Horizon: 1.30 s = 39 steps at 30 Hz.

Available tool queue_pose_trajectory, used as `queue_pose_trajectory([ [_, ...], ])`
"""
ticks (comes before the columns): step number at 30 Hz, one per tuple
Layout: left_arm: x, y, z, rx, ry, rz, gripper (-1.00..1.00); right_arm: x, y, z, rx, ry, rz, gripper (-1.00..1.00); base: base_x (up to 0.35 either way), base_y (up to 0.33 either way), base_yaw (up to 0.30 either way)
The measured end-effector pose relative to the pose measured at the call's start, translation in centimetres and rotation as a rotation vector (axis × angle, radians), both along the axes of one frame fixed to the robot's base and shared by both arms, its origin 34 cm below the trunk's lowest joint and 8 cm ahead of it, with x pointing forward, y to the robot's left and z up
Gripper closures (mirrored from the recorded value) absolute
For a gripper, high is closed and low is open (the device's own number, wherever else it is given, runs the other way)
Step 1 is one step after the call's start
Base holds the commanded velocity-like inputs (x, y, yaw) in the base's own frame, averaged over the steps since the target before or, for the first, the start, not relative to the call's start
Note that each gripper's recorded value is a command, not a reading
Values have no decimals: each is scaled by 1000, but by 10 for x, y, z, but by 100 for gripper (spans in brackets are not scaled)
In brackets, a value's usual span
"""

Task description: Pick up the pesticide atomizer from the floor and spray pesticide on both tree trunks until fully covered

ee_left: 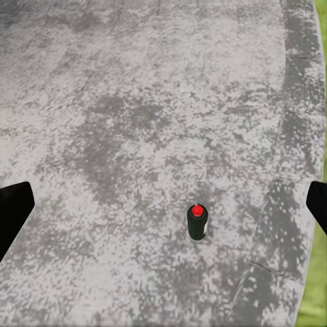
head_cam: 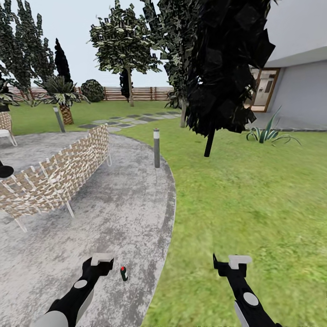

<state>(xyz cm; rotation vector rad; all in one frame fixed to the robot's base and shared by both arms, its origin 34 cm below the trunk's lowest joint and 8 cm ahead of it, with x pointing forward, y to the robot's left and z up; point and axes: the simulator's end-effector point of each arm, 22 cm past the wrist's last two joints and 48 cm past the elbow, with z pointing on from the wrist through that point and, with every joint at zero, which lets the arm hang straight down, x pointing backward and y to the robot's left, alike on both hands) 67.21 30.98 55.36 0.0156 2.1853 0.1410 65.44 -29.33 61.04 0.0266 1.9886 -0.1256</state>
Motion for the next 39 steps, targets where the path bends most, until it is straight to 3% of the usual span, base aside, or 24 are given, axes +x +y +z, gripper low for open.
queue_pose_trajectory([
  [10,-8,-1,-30,-2,13,-3,-100,-5,0,-28,0,18,0,-100,0,0,0],
  [15,-14,-4,-44,-6,-21,-12,-100,-10,0,-46,0,36,0,-100,0,0,0],
  [39,-32,-5,-113,-7,13,-13,-100,-24,0,-115,0,74,0,-100,0,0,0],
])
